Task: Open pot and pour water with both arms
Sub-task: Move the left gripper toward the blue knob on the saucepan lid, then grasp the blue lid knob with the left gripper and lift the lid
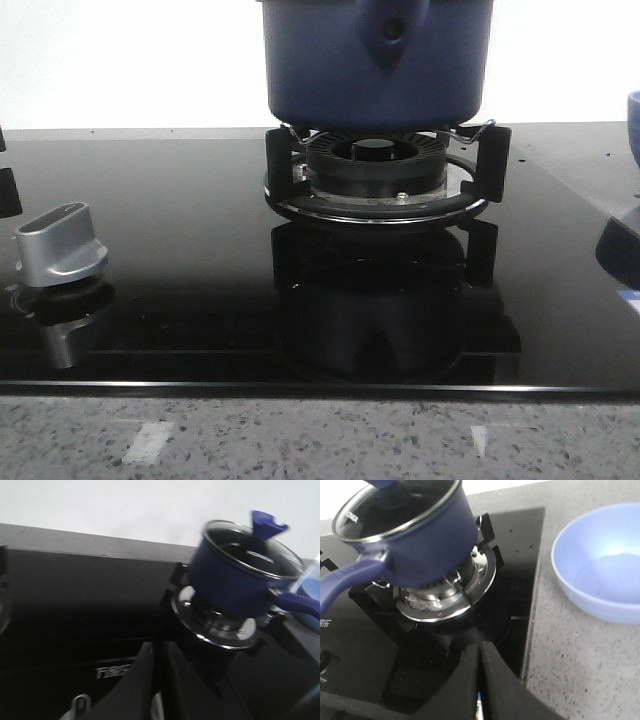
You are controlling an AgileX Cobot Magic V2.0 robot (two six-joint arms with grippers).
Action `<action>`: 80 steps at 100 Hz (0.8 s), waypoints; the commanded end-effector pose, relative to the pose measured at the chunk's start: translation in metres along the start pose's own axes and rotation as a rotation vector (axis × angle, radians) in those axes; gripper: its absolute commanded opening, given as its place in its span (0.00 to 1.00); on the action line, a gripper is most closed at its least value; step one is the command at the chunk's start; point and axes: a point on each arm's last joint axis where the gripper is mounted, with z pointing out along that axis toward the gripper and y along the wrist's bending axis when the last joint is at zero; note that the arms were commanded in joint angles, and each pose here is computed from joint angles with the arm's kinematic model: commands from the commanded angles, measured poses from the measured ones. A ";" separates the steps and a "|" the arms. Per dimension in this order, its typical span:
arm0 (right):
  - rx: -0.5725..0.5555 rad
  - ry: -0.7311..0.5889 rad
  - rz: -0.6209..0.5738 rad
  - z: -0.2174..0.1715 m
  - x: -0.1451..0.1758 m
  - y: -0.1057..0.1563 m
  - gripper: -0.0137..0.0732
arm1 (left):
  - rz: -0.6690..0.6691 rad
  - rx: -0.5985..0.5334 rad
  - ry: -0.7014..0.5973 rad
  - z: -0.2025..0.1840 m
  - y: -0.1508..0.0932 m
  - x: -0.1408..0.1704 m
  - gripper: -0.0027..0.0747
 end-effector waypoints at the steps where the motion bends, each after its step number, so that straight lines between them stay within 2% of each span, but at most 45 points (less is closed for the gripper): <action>1: 0.006 -0.071 -0.047 -0.004 -0.015 0.002 0.11 | 0.029 0.106 -0.077 0.003 -0.010 -0.020 0.01; 7: 0.005 -0.066 -0.074 -0.004 -0.014 0.002 0.11 | 0.043 0.155 -0.084 0.007 -0.013 -0.022 0.01; 14: 0.004 -0.060 -0.090 -0.004 -0.014 0.002 0.18 | 0.048 0.201 -0.097 0.012 -0.015 -0.024 0.04; 26: 0.004 -0.060 -0.092 -0.004 -0.014 0.002 0.39 | 0.045 0.256 -0.092 0.022 -0.015 -0.027 0.16; 27: 0.004 -0.060 -0.092 -0.004 -0.014 0.002 0.43 | 0.046 0.263 -0.086 0.024 -0.015 -0.027 0.17; 38: 0.008 -0.074 -0.092 -0.004 -0.015 0.002 0.57 | 0.068 0.320 -0.042 0.037 -0.017 -0.027 0.33; 49: 0.009 -0.080 -0.092 -0.004 -0.016 0.002 0.57 | 0.149 0.373 -0.012 0.049 -0.022 -0.028 0.48; 55: 0.009 -0.080 -0.092 -0.004 -0.016 0.002 0.57 | 0.212 0.402 -0.009 0.055 -0.025 -0.030 0.52; 62: 0.009 -0.080 -0.092 -0.004 -0.016 0.002 0.57 | 0.242 0.428 -0.024 0.064 -0.028 -0.036 0.53; 80: 0.009 -0.080 -0.092 -0.004 -0.016 0.002 0.57 | 0.195 0.459 -0.057 0.102 -0.027 -0.056 0.53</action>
